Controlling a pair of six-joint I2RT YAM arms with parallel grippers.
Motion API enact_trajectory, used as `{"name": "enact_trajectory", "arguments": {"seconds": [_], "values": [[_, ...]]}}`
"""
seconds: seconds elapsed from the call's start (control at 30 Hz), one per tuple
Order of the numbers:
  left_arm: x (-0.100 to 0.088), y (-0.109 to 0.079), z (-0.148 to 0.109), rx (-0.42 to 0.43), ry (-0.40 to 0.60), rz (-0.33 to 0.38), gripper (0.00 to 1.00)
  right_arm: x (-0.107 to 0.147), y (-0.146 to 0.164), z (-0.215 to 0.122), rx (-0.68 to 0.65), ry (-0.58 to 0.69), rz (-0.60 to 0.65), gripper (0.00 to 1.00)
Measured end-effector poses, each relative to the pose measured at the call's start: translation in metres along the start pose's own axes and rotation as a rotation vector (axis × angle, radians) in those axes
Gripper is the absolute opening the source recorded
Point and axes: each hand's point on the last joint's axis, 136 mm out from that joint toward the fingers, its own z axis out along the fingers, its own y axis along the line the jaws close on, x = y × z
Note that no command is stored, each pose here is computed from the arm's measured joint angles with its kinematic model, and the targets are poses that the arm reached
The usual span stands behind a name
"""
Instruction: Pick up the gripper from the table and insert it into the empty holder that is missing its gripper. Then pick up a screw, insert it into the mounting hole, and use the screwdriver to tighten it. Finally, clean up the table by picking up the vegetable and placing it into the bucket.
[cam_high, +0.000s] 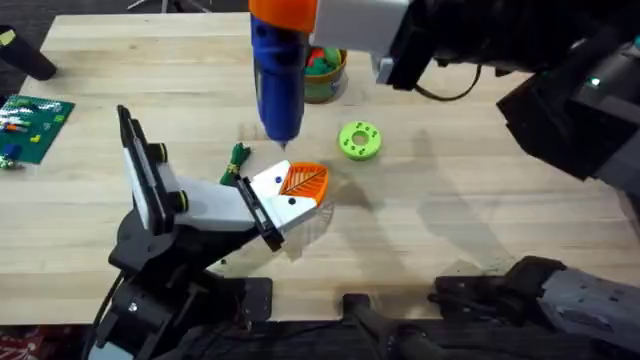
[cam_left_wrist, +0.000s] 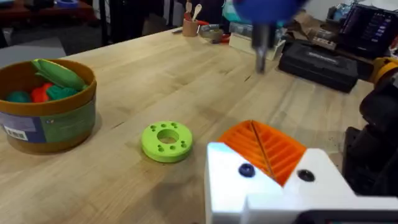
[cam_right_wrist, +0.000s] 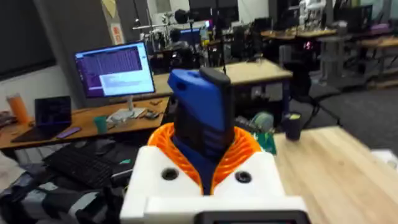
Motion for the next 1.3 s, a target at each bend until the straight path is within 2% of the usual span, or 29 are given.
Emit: {"name": "enact_trajectory", "arguments": {"seconds": [0.27, 0.6, 1.3], "values": [[0.0, 0.0, 0.0, 0.0, 0.0, 0.0, 0.012, 0.02, 0.006, 0.011, -0.031, 0.052, 0.057, 0.054], [0.0, 0.0, 0.0, 0.0, 0.0, 0.0, 0.012, 0.041, -0.005, 0.016, -0.017, 0.097, 0.103, 0.054], [0.0, 0.0, 0.0, 0.0, 0.0, 0.0, 0.012, 0.052, 0.003, 0.025, -0.055, 0.116, 0.028, 0.054]]}}
